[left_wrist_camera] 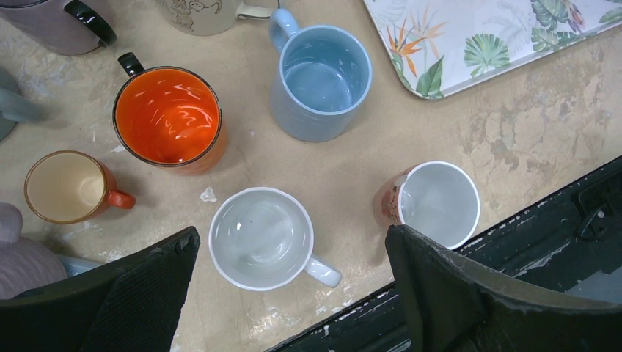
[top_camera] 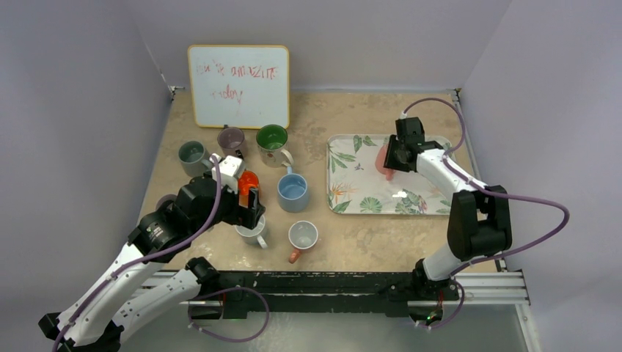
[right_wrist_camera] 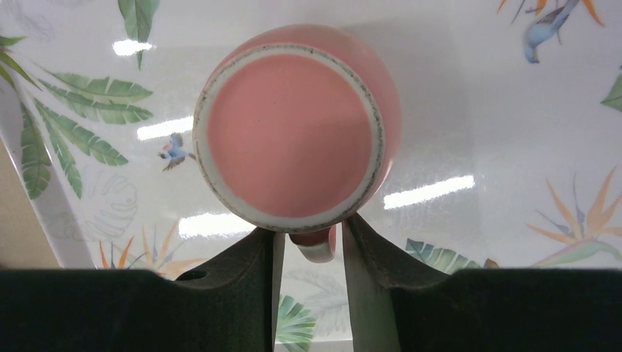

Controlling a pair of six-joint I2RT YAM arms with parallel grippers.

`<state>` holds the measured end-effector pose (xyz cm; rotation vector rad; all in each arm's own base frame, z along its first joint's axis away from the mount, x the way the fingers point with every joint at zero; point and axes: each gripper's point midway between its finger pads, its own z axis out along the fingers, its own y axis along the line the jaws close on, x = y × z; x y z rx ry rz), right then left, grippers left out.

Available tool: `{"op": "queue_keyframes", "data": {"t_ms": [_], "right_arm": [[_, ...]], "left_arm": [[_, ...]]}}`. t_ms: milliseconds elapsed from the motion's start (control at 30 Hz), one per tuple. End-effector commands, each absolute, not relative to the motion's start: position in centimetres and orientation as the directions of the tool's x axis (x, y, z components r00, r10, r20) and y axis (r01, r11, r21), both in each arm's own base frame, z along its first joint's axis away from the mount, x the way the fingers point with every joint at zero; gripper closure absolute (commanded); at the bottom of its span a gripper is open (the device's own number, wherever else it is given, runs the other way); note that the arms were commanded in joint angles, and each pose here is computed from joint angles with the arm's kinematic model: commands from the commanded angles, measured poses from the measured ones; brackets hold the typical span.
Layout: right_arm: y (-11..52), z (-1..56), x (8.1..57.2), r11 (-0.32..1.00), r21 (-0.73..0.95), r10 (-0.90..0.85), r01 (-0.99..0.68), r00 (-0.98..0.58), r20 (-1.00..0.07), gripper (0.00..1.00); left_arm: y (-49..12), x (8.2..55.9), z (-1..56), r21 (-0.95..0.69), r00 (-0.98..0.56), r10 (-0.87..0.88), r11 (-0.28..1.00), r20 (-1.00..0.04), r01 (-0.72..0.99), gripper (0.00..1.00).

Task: Turn the mug right side up
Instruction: Turn over the cup on the tray.

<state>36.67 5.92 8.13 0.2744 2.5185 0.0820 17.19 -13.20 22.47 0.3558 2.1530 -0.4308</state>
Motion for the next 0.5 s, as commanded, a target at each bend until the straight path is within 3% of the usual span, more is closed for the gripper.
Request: {"op": "queue_keyframes", "data": {"t_ms": [0,367,467], "right_arm": [[5.3,9.3,38.0,0.976,0.087,0.211,0.198,-0.777,-0.593,0.65],[4.5,8.5,38.4,0.972,0.044,0.213,0.232,-0.78,-0.588,0.73],[4.3,8.5,38.6,0.97,0.032,0.214,0.242,-0.778,-0.591,0.84]], "left_arm": [[-13.5,17.4,22.8,-0.181,-0.549,0.086,0.892,-0.832,0.414,0.02],[-13.4,17.4,22.8,-0.182,-0.55,0.084,0.893,-0.831,0.411,0.03],[-13.4,17.4,22.8,-0.183,-0.548,0.08,0.894,-0.833,0.408,0.03]]}}
